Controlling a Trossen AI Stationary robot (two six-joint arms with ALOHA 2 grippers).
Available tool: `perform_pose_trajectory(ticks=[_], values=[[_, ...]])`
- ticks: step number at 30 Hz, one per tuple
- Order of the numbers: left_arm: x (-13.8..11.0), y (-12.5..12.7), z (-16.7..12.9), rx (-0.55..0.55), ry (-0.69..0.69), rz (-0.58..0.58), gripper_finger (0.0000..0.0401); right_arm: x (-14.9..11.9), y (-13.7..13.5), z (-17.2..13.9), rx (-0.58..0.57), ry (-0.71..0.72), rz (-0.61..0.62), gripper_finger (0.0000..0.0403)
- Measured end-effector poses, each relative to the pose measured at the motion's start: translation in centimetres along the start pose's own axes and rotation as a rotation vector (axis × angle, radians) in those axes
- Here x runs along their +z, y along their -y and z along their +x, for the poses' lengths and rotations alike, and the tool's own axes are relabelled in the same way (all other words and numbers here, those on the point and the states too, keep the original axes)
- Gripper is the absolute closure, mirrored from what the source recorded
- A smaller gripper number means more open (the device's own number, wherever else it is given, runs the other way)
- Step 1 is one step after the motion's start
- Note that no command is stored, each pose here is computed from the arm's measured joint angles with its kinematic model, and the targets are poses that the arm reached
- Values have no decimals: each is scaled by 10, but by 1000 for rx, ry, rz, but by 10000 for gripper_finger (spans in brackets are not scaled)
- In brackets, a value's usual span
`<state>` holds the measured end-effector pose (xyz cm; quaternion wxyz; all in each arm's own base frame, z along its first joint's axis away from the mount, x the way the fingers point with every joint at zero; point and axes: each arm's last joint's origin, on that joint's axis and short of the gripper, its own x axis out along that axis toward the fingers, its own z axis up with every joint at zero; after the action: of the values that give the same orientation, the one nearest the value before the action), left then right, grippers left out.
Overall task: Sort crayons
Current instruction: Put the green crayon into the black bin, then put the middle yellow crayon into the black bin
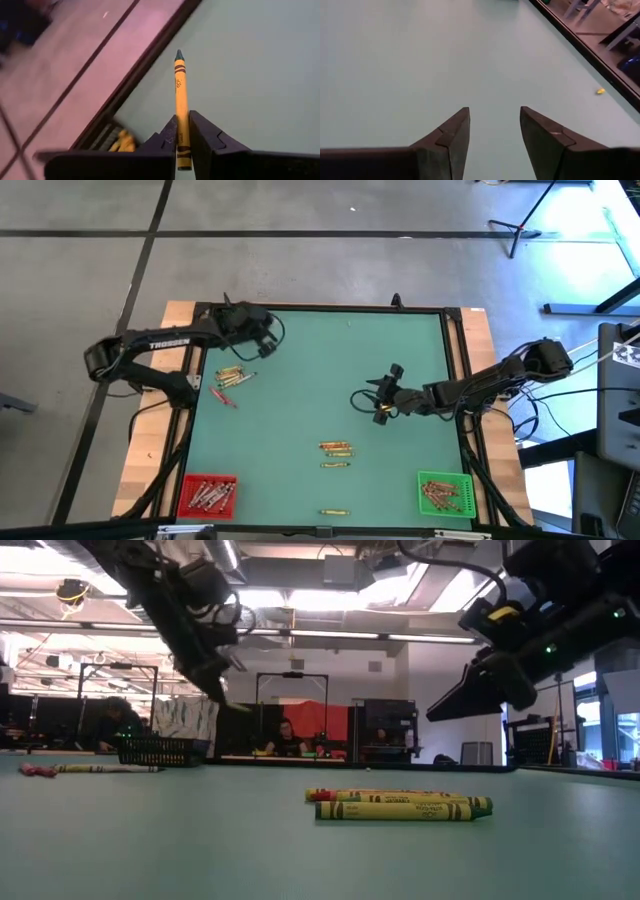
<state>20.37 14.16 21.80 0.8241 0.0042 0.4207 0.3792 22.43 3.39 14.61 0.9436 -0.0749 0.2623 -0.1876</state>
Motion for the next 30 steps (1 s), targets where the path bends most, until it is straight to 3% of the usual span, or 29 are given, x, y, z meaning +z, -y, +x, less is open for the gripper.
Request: perform_pose_trajectory(ticks=[11,22,30], values=[[-24,-48,11,173,-204,-152,386,-4,-2,4,-4,-17,-26,233],[-33,-60,13,206,-261,-216,384,-2,-2,4,-3,-2,-19,233],[-36,-58,12,195,-293,-206,324,-1,-2,4,-3,5,-14,233]])
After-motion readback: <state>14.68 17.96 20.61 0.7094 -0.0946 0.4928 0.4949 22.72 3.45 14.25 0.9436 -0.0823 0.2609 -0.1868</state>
